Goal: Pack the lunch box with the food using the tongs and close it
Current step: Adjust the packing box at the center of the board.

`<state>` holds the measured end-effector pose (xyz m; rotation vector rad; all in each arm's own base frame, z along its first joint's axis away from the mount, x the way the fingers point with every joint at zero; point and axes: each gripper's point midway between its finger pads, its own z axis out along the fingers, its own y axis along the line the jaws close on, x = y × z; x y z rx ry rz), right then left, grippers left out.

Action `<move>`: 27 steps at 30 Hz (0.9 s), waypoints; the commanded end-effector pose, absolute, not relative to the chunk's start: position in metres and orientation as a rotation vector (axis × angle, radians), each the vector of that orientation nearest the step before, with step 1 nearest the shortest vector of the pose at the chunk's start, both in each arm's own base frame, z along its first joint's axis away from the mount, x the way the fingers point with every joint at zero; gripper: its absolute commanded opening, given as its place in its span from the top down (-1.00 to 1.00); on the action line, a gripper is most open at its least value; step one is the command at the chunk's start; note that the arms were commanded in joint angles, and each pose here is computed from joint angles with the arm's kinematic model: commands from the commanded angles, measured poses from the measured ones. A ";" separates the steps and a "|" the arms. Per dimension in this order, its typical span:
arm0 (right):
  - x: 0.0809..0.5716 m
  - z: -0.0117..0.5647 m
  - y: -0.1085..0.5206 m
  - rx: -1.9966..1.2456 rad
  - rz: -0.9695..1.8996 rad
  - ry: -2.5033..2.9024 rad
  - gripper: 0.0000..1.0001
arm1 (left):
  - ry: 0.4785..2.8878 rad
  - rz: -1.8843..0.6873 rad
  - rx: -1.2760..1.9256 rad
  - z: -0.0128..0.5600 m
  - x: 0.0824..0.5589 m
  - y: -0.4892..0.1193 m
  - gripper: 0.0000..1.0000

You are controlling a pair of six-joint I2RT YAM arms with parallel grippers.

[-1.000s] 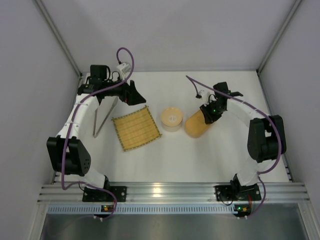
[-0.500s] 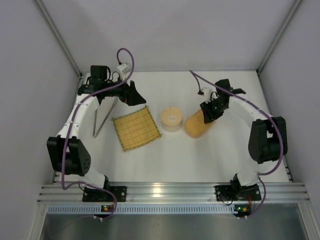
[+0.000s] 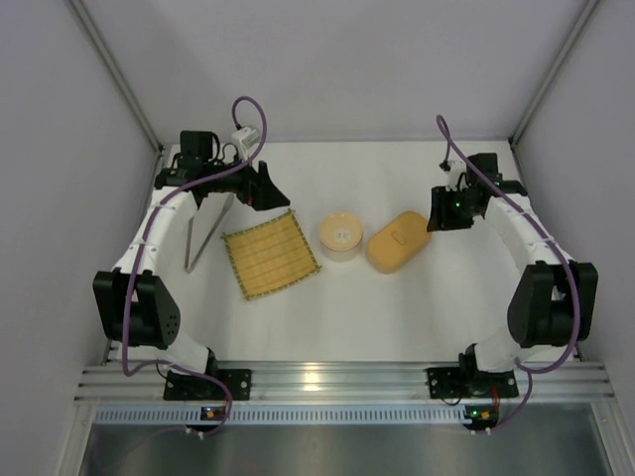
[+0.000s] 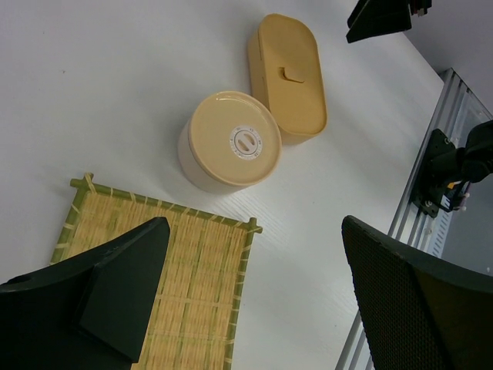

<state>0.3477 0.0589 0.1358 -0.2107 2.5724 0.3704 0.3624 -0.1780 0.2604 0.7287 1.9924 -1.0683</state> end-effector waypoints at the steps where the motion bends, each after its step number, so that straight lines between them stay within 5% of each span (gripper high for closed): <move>1: 0.319 0.102 0.064 -0.069 0.434 2.743 0.08 | 1.964 -1.052 0.733 0.266 0.360 -0.175 -0.96; 27: 0.374 0.060 0.083 0.143 0.632 2.729 0.12 | 1.996 -1.032 0.750 0.246 0.353 -0.171 -0.96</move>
